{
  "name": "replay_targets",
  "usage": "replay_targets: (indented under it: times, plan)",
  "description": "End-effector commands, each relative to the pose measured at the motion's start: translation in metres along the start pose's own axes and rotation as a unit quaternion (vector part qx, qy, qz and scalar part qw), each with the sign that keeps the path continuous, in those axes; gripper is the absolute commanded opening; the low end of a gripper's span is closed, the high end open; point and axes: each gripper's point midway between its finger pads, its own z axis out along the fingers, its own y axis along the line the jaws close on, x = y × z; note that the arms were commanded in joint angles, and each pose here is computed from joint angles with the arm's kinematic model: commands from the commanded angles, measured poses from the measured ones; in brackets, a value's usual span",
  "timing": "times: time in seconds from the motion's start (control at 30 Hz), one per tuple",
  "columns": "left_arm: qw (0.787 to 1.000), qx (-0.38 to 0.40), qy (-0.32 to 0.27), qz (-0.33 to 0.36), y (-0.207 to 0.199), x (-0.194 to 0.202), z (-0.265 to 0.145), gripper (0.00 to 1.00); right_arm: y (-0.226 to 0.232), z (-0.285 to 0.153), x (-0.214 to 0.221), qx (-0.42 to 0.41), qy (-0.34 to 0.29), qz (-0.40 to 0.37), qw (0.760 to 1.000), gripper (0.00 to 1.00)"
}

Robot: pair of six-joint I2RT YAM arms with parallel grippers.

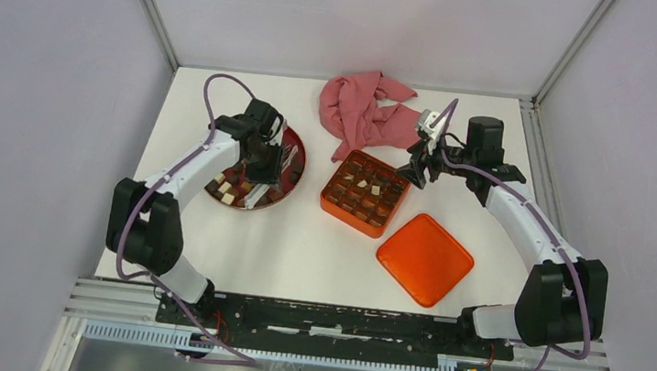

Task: Pack the chocolate
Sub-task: Place the packing box at the center of the board.

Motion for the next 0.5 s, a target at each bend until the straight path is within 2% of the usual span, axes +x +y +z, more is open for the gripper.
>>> replay_targets:
  times: [0.0,0.47]
  plan:
    - [0.999,0.005,-0.001,0.037,0.000,-0.014,-0.003,0.39,0.000,0.001,-0.009,-0.012,-0.020,-0.014,1.000,0.69]
    - [0.999,0.018,0.021,0.044,-0.005,-0.012,0.005,0.41,-0.001,0.005,0.002,-0.019,-0.008,-0.004,1.000,0.69]
